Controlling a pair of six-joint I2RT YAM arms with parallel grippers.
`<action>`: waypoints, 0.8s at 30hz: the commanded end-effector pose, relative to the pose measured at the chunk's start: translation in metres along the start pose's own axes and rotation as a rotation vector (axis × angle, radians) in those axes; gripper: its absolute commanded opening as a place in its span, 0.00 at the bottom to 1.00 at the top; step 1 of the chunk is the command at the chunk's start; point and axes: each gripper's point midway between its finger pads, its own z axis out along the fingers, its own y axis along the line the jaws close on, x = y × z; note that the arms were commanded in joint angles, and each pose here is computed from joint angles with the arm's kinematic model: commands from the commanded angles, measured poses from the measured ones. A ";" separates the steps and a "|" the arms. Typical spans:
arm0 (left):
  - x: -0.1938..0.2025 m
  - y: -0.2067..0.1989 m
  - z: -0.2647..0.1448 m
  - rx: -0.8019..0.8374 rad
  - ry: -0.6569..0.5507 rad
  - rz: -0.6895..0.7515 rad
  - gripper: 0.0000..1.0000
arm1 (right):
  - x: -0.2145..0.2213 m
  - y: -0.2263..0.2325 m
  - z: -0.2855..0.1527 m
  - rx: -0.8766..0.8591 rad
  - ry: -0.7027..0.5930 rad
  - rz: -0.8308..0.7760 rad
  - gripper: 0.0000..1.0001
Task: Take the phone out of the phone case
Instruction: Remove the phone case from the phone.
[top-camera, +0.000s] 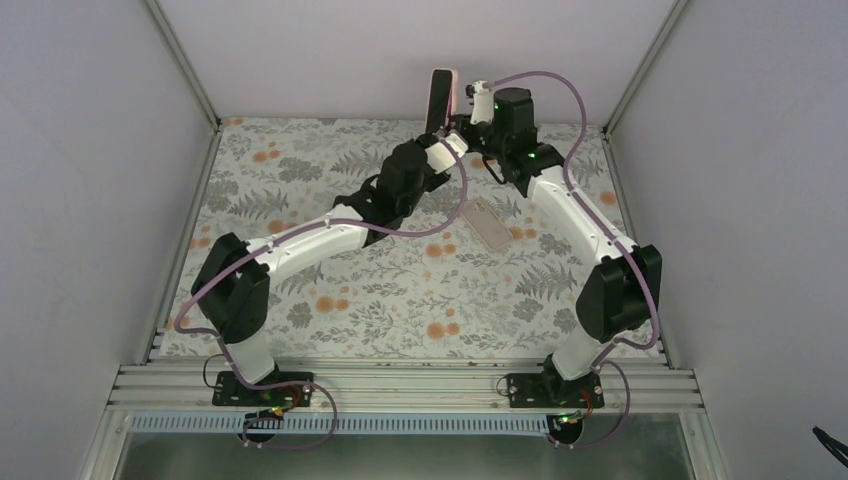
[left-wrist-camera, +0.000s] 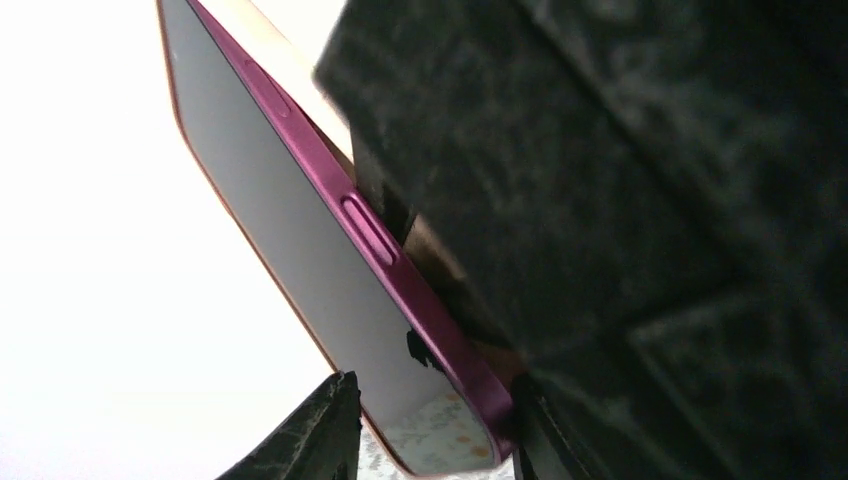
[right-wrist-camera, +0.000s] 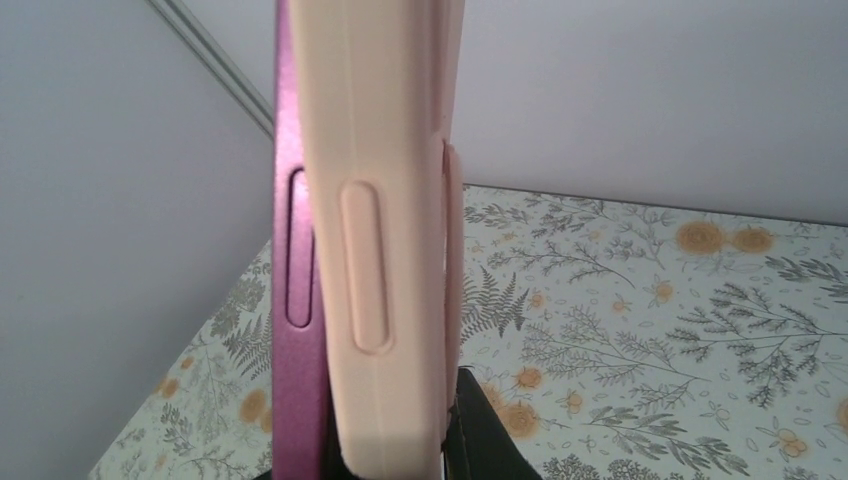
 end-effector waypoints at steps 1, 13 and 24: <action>-0.023 0.086 -0.011 -0.383 -0.065 -0.090 0.35 | 0.003 0.057 -0.018 -0.159 0.009 -0.034 0.03; -0.022 0.090 0.009 -0.532 -0.081 -0.071 0.24 | 0.028 0.070 -0.010 -0.204 0.072 -0.040 0.03; -0.039 0.067 0.011 -0.363 -0.142 -0.069 0.02 | 0.033 0.047 -0.012 -0.112 0.086 -0.079 0.03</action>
